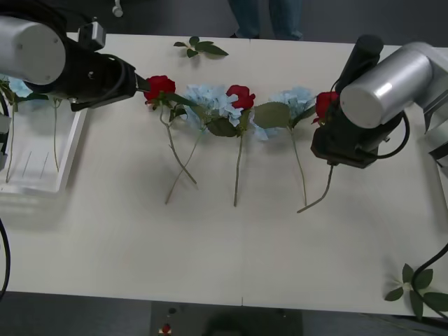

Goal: Put the red flowers into the right box and the blue flowers into the left box

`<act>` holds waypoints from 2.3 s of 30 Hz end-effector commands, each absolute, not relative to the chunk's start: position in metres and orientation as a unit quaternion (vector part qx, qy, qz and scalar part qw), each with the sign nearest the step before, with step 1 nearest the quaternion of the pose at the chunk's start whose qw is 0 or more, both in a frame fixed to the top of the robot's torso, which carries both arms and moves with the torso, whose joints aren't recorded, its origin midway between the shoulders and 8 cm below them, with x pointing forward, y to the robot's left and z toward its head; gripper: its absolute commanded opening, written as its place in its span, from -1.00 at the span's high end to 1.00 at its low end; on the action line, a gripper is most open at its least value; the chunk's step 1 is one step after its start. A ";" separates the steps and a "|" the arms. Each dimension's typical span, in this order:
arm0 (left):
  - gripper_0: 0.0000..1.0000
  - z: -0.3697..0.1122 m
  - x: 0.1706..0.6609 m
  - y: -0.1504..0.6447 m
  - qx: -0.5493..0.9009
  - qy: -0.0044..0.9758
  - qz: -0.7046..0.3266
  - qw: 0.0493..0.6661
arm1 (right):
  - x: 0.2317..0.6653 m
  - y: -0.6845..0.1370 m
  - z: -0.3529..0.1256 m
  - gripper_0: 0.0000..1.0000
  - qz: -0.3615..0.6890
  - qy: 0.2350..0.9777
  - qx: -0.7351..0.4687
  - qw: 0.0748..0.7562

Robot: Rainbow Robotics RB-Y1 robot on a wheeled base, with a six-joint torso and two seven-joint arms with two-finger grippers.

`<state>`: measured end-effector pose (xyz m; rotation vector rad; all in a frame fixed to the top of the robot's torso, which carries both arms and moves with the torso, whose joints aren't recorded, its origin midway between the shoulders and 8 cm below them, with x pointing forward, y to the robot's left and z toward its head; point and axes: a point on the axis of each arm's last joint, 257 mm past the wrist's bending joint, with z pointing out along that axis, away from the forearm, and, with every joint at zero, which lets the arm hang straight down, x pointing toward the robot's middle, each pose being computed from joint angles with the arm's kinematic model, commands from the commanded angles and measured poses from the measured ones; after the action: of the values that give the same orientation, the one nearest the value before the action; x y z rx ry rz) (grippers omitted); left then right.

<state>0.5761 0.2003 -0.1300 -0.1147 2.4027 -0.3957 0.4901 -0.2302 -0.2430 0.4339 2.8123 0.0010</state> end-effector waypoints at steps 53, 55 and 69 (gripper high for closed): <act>-0.80 -0.231 0.649 0.175 -0.125 0.912 -0.016 0.390 | 0.423 -0.733 -0.108 1.00 -0.275 0.933 0.129 0.191; -0.79 -0.231 0.650 0.174 -0.125 0.912 -0.017 0.390 | 0.421 -0.736 -0.117 1.00 -0.282 0.932 0.127 0.189; -0.79 -0.251 0.639 0.145 -0.096 0.920 -0.037 0.378 | 0.434 -0.740 -0.118 0.07 -0.298 0.925 0.106 0.209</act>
<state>0.6279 0.1672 -0.2764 -0.2552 2.3968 -0.0401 0.4317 -0.7348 -0.1349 0.3319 2.5922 -0.7870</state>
